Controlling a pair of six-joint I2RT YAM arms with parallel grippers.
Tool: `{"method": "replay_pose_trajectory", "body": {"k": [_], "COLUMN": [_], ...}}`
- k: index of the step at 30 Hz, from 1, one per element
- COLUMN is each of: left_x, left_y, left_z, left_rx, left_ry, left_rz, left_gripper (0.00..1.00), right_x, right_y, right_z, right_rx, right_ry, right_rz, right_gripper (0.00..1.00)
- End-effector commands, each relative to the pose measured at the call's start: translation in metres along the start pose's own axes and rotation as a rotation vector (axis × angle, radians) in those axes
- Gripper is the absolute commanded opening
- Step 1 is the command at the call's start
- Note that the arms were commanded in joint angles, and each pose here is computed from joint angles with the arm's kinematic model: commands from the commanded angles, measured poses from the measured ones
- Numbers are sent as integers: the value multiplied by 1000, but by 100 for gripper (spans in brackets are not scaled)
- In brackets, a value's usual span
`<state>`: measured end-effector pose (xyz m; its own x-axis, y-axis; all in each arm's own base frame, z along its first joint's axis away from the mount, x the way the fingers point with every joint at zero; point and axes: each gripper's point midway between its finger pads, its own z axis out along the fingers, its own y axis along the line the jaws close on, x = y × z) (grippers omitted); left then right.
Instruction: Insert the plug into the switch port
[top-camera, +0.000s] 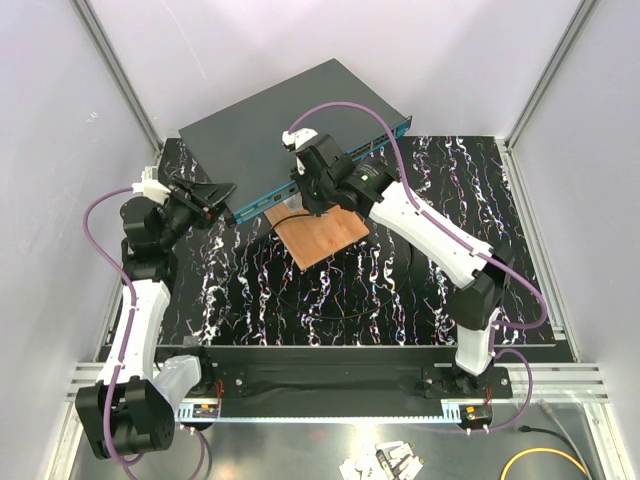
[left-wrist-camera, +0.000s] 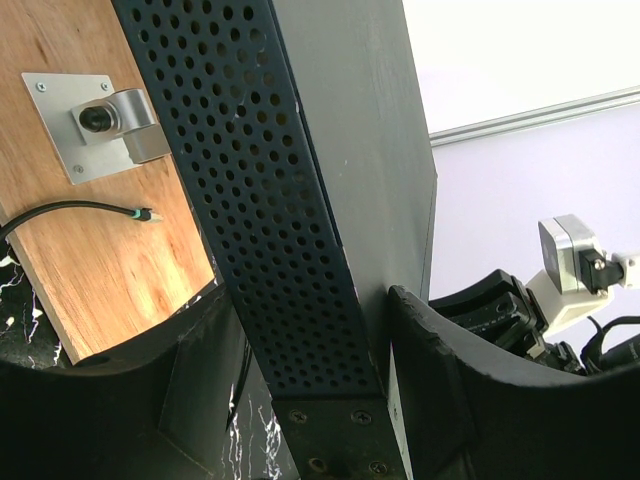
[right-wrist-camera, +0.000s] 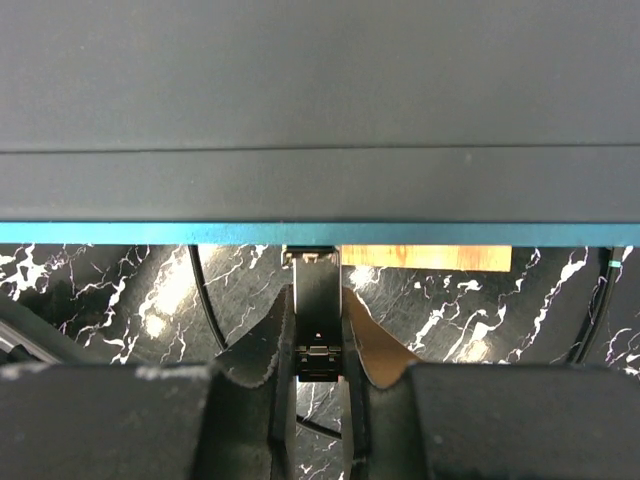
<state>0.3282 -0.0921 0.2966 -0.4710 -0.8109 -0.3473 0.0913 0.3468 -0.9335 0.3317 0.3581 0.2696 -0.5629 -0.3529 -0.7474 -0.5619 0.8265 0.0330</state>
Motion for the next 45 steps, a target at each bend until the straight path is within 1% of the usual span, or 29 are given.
{"method": "replay_pose_trajectory", "body": {"k": [1,10,11,12,14,15,18,20,21,22,25,26,29,32,35,39,42,44,45], "left_x": [18,22,22,21,21,22,22,22,22,22,23,23,22,22,23,23,24,24,24], "left_y": [-19,-16,-16,-16,-15,-15,-15,-15,-15,-15,-14,-14,-13,-13,-12,-12,-10,-10,-11], "left_z": [2,4,4,4,4,4,5,5,5,5,5,5,5,5,5,5,5,5,5], "left_rx": [87,79,79,78,75,75,75,74,74,71,67,66,65,63,59,57,52,53,53], "left_ry": [65,78,78,77,77,80,80,81,81,84,87,88,85,86,88,90,93,92,94], "left_rz": [83,80,80,82,82,81,79,80,83,82,85,86,86,88,90,91,88,87,89], "left_gripper": [13,13,13,13,13,13,13,13,13,13,13,13,13,13,13,13,13,13,13], "right_x": [-34,-55,-59,-62,-66,-67,-66,-63,-62,-62,-59,-56,-49,-41,-29,-8,-2,0,2], "right_y": [-8,-8,-9,-8,-9,-9,-10,-12,-13,-13,-14,-12,-14,-13,-11,-10,-15,-15,-15], "right_z": [-8,-7,-7,-8,-10,-10,-8,-8,-9,-9,-15,-19,-26,-31,-34,-36,-38,-41,-40], "right_rx": [7,22,26,24,31,32,38,45,49,49,44,28,10,-11,-37,-75,-71,-73,-77], "right_ry": [-100,-154,-167,-177,-192,-195,-200,-195,-193,-194,-192,-190,-183,-171,-136,-78,-79,-80,-75], "right_rz": [53,68,73,76,89,93,101,101,96,90,73,60,59,37,6,-18,-19,-20,-26], "right_gripper": [0,0,2,6,8,13,12,17,22,30,39,52,61,63,68,68,61,58,56]}}
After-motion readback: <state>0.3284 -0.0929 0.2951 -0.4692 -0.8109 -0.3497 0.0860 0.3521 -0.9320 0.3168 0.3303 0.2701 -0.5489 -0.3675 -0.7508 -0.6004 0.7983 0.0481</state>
